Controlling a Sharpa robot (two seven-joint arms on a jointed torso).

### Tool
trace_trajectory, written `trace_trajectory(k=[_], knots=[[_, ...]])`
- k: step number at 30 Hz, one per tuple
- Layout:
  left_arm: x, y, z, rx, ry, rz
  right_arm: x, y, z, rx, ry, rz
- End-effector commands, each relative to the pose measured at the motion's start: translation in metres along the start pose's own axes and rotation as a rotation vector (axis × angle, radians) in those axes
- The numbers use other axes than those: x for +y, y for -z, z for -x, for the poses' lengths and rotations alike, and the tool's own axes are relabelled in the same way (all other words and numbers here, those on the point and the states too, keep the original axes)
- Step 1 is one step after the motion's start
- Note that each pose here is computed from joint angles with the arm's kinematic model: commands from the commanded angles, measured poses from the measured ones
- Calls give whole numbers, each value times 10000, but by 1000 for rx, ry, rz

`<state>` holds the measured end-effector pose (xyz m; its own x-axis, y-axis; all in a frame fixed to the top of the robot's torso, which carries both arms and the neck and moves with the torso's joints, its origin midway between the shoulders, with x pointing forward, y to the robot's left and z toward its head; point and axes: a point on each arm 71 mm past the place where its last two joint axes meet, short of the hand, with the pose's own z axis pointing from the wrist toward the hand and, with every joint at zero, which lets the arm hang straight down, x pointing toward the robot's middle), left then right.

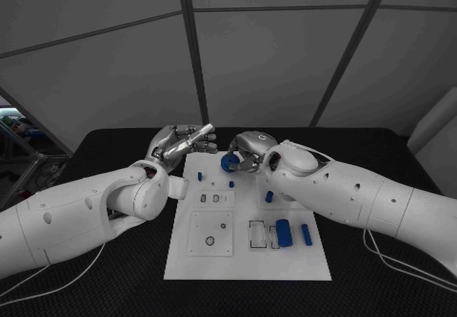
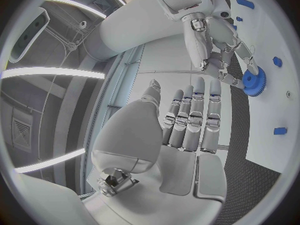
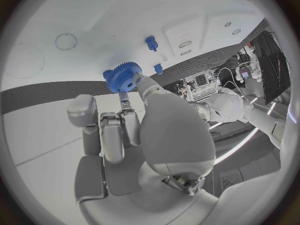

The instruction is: Assemble the parts on the task board

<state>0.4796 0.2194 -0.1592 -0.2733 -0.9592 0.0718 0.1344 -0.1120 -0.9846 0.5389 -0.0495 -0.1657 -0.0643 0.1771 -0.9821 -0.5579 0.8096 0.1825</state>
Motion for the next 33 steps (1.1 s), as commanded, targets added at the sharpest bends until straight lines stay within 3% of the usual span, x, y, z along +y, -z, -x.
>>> trace_trajectory(k=[1, 12, 25, 33], knots=[[-18, -6, -14, 12, 1, -10, 11, -15, 0, 1, 19, 1], [-18, -8, -22, 13, 2, -10, 52, -66, -45, 18, 26, 0], [-17, -11, -30, 14, 3, -10, 78, -68, -200, 86, 49, 6], [-17, -11, -32, 15, 3, -9, 79, -73, -214, 87, 50, 2]])
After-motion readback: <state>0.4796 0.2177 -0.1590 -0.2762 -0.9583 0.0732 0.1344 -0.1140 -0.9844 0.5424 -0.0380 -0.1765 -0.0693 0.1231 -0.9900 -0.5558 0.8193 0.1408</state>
